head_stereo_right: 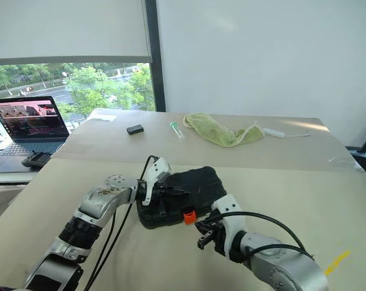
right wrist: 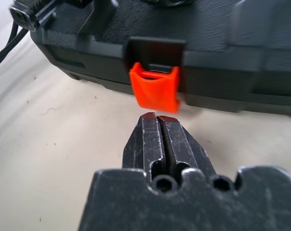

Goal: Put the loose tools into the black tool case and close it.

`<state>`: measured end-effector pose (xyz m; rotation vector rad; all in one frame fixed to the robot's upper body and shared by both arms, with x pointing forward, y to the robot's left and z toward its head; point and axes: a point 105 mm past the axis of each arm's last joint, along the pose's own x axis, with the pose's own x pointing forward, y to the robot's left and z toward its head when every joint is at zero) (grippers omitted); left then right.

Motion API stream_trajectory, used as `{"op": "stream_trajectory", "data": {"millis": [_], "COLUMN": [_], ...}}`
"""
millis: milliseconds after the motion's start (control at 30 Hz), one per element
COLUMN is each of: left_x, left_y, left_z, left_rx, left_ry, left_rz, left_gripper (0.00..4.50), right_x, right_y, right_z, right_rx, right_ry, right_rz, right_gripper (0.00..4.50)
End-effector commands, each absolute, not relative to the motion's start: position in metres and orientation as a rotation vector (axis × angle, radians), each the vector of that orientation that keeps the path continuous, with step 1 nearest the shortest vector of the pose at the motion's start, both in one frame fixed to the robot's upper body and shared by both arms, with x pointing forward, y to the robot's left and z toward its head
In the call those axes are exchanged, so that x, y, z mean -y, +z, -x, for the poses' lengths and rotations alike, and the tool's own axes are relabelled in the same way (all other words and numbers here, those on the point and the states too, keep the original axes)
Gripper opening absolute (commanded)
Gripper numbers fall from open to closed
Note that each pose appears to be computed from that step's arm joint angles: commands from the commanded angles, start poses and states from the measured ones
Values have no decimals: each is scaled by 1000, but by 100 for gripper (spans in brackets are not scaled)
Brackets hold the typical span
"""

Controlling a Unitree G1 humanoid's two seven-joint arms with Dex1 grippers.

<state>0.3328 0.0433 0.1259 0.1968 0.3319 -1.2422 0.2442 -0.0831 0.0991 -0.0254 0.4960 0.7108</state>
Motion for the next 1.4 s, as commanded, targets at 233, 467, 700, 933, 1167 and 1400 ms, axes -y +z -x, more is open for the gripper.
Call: {"op": "stream_trajectory", "data": {"millis": [233,467,700,933,1167,1400], "left_x": [-57,-57,-60,-61,-62,-108], "left_y": [75,72,66,61,107,171], "left_z": [-328,-325,-321,-318,-322,-305], "left_rx": [-532,-536,-554,-565,-257,-26], "left_ry": [-1178,-1179,-1176,-1172,-1167,-1079], "left_rz": [-219,-224,-240,-242,-178,36], "left_gripper": [0,0,0,0,0,112], "right_x": [70,58,60,59,61,122], "right_y": [111,128,148,142,152,165], "right_z": [-272,-273,-276,-284,-250,-220], "right_rx": [-409,-379,-339,-376,-244,-89], "right_ry": [741,845,880,882,990,756], "right_rz": [59,34,60,61,73,101], "right_gripper": [3,3,3,3,3,180]}}
